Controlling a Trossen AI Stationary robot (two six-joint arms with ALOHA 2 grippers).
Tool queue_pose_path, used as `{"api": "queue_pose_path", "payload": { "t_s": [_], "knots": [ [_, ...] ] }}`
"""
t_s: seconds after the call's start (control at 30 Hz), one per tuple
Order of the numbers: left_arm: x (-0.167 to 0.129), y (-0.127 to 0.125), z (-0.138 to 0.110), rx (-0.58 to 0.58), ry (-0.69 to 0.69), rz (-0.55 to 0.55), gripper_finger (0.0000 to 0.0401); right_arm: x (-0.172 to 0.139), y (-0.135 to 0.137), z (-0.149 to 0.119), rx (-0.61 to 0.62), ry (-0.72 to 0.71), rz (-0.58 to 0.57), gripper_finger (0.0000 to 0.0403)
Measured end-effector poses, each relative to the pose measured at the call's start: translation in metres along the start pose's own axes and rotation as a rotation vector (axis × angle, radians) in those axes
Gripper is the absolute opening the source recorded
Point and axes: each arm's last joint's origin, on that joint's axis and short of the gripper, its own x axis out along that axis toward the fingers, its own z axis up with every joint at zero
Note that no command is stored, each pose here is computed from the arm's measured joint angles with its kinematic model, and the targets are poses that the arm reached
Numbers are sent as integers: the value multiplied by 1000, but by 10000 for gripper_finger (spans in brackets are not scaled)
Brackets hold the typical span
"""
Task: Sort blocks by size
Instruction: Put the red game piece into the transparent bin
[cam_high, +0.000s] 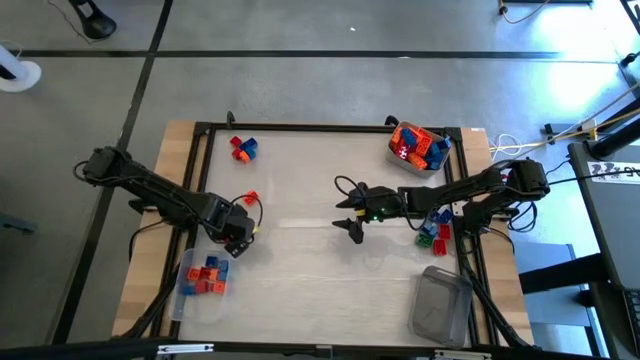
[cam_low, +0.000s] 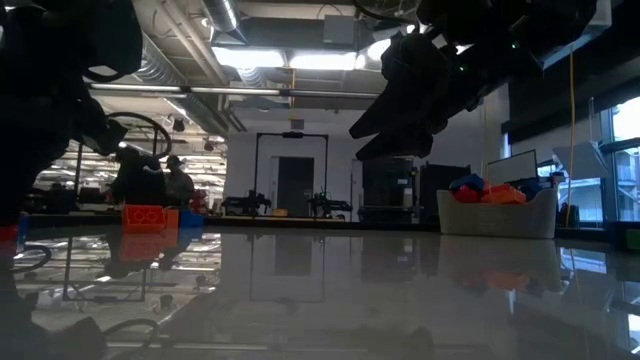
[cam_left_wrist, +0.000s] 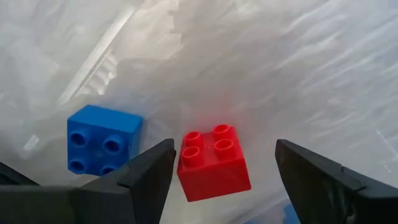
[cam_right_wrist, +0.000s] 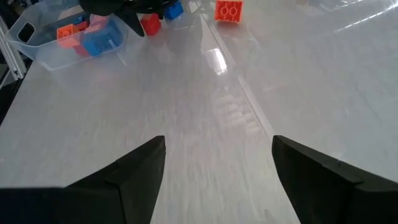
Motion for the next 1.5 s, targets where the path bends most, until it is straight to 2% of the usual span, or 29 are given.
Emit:
{"api": "queue_pose_path", "payload": {
  "t_s": [0.17,0.5,0.73,1.13,1.33,1.5],
  "knots": [
    [0,0,0,9,0,1,254,0,0,0,0,1,1,294],
    [0,0,0,37,3,-1,175,0,0,0,0,1,0,294],
    [0,0,0,64,3,-5,135,0,0,0,0,1,0,294],
    [-5,-4,2,115,-10,-23,130,0,0,0,0,1,0,294],
    [-26,-15,7,144,-33,-57,132,0,0,0,0,2,0,294],
    [-57,-28,11,153,-58,-96,132,0,-1,-2,-21,22,-6,294]
  ]
}}
